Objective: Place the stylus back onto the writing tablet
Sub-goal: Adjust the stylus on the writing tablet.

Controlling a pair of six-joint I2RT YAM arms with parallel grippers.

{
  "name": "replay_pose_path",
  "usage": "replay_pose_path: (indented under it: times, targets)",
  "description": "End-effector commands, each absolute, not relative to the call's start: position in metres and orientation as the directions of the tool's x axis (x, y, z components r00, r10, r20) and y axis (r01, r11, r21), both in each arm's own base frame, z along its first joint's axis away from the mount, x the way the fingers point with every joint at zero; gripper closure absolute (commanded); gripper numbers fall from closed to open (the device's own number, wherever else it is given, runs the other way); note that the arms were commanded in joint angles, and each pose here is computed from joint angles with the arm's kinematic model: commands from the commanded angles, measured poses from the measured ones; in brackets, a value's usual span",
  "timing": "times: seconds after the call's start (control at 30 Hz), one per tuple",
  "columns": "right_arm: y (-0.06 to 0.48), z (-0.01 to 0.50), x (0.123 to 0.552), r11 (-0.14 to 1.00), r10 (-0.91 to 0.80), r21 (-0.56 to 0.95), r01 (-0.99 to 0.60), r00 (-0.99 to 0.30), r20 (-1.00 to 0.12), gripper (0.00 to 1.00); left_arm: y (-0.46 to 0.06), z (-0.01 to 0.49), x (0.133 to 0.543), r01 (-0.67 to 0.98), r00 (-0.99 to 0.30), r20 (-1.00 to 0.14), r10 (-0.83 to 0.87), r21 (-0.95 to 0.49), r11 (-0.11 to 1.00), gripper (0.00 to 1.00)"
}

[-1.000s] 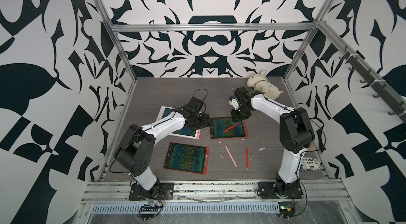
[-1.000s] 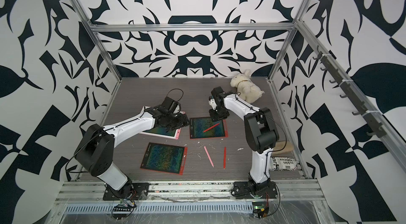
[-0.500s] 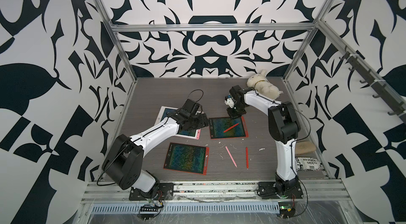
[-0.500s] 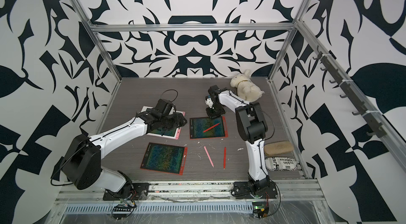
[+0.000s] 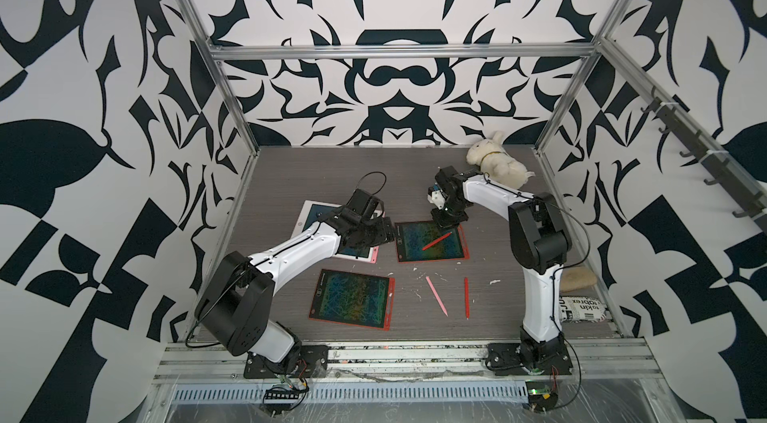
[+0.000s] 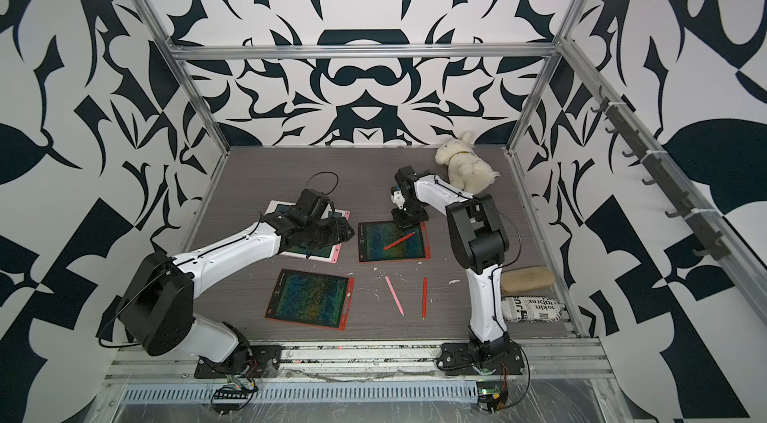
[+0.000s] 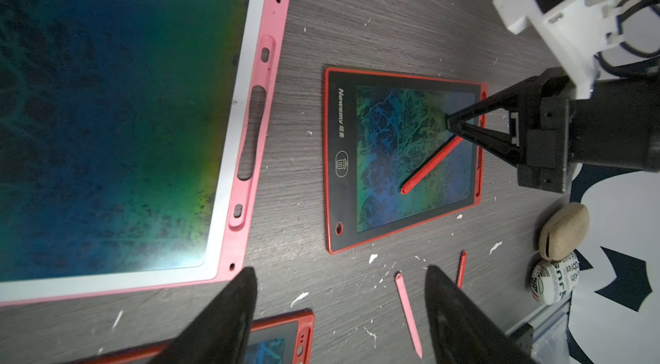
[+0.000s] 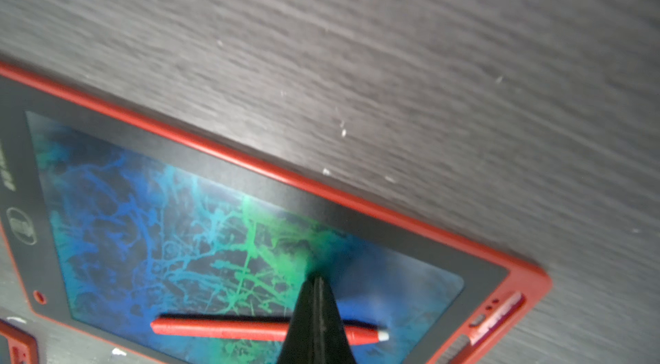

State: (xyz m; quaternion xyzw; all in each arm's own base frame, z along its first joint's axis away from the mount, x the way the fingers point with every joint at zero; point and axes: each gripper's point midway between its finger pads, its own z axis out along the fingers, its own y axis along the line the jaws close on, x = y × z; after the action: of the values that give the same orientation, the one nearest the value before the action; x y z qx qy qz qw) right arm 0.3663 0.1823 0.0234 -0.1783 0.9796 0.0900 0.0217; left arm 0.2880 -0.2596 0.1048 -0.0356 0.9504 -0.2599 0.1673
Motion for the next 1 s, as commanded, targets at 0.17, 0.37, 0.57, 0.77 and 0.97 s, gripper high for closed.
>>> replay_pose_path:
  times: [0.17,0.37,0.57,0.77,0.97]
  targets:
    - [0.167,0.024,0.326,0.932,-0.321,0.192,-0.309,-0.947,0.034,1.00,-0.262,0.090,0.284,0.025,-0.958,-0.261,-0.115,-0.479,0.877,0.24]
    - [0.165,0.021,0.296,0.937,-0.292,0.233,-0.261,-0.950,0.109,0.98,-0.269,0.082,0.283,0.027,-0.969,-0.229,-0.095,-0.479,0.877,0.24]
    - [0.164,0.024,0.262,0.949,-0.209,0.266,-0.166,-0.967,0.143,0.96,-0.271,0.079,0.284,0.036,-0.970,-0.229,-0.084,-0.475,0.879,0.23]
    - [0.190,0.025,0.229,0.940,-0.207,0.302,-0.159,-0.969,0.134,0.84,-0.276,0.076,0.288,0.046,-0.969,-0.233,-0.076,-0.478,0.877,0.23]
    - [0.190,0.047,0.240,0.954,-0.202,0.235,-0.187,-0.979,0.039,0.63,-0.276,0.077,0.288,0.060,-0.969,-0.239,-0.063,-0.476,0.877,0.23]
